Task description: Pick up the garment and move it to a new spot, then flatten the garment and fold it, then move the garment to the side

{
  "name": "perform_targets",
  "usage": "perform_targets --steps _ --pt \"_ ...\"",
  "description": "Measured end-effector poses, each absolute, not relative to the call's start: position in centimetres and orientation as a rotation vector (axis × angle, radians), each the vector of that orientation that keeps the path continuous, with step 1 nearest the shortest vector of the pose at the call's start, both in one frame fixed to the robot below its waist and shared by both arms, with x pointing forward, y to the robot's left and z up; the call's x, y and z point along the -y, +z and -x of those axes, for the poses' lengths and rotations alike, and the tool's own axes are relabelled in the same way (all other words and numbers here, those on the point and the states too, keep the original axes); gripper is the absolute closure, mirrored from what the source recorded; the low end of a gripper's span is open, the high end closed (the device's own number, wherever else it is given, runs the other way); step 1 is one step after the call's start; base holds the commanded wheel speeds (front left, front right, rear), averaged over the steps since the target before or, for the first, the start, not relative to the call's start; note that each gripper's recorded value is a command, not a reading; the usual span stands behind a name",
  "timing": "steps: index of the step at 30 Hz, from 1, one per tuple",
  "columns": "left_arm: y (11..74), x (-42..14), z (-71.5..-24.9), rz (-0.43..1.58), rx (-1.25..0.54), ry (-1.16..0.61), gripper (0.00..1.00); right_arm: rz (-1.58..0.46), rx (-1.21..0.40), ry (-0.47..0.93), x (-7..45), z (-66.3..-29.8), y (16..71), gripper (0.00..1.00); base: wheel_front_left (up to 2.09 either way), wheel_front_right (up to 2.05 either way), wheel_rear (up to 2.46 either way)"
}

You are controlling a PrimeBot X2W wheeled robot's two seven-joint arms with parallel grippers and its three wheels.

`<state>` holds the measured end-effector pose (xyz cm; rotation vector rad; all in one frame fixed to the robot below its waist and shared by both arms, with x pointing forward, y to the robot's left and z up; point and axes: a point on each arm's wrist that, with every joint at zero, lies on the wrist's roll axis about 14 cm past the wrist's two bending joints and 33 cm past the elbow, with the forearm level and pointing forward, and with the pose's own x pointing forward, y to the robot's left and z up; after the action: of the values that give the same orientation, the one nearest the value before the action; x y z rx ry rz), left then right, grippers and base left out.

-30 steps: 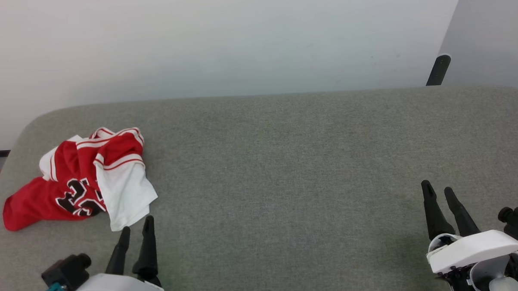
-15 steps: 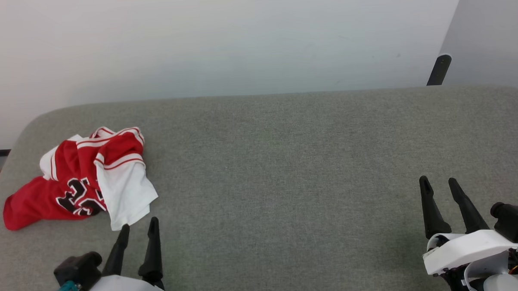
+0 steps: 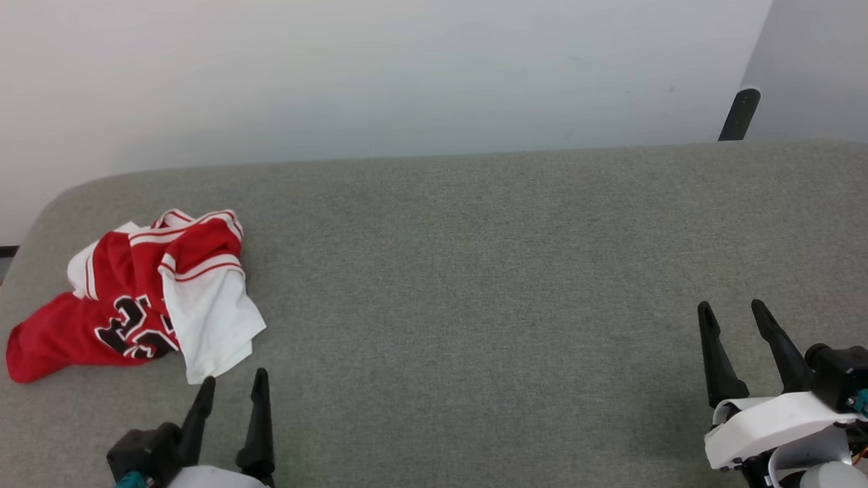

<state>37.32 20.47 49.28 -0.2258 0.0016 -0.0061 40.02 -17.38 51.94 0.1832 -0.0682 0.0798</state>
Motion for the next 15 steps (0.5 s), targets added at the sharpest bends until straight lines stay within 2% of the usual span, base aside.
perform_targets --steps 15 --pt "49.30 -20.61 -37.49 0.110 0.012 -0.018 0.00 -0.057 0.059 0.082 17.45 -40.11 51.11 0.00 0.00 0.00 0.00"
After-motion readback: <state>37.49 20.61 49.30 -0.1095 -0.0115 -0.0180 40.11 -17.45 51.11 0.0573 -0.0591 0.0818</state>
